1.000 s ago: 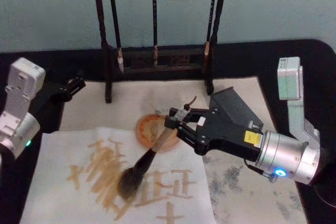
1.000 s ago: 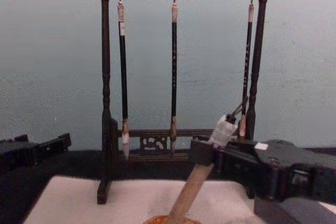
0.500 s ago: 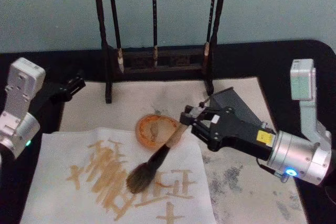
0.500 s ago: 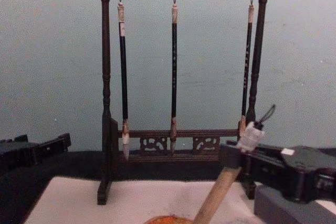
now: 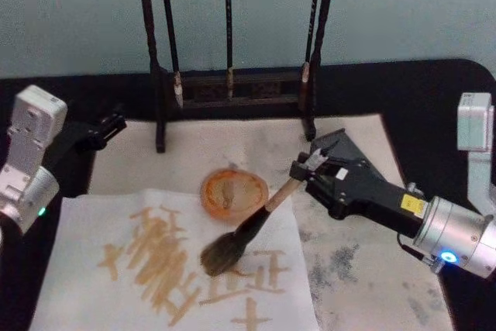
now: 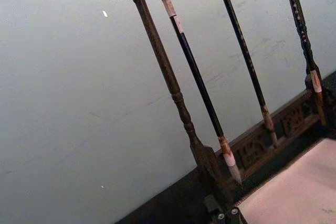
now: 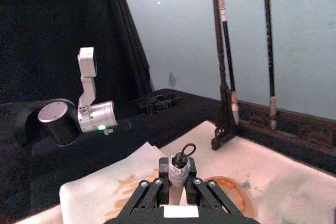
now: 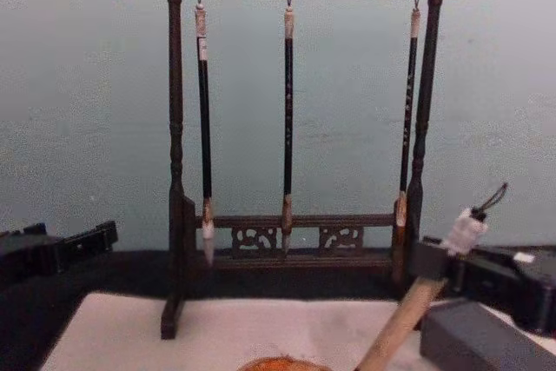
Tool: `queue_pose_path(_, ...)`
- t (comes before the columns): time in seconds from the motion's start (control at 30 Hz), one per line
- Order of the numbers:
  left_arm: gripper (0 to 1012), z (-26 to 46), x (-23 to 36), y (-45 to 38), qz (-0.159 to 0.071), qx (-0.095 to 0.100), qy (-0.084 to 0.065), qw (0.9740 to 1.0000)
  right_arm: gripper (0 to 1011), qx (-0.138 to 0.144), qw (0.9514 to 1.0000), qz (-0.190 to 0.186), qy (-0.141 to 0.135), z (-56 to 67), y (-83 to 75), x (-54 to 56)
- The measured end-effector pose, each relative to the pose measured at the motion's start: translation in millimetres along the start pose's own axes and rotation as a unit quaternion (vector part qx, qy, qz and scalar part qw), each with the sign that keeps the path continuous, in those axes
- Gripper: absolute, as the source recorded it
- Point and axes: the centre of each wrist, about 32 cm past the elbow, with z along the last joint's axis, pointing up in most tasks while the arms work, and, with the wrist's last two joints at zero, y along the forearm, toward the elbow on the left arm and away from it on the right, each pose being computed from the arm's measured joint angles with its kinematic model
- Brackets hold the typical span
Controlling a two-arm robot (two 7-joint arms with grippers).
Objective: Pick up the brush from the inkstone, write on the paper, then place the brush back to its original position.
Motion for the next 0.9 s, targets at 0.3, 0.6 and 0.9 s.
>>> queue_pose_path(0.3,1002,0.0,0.0,0.0,0.000,0.000,0.000,1.0000,166,0.025,0.9997,-0.001,-0.004,9.5,-9.9,0.8)
queue_pose_path(0.6,1002,0.0,0.0,0.0,0.000,0.000,0.000,1.0000,165,0.046,0.9987,0.022,-0.002,15.8,-7.5,-5.3)
queue_pose_path(0.9,1002,0.0,0.0,0.0,0.000,0.000,0.000,1.0000,166,0.051,0.9977,0.041,0.013,7.7,4.5,-9.0)
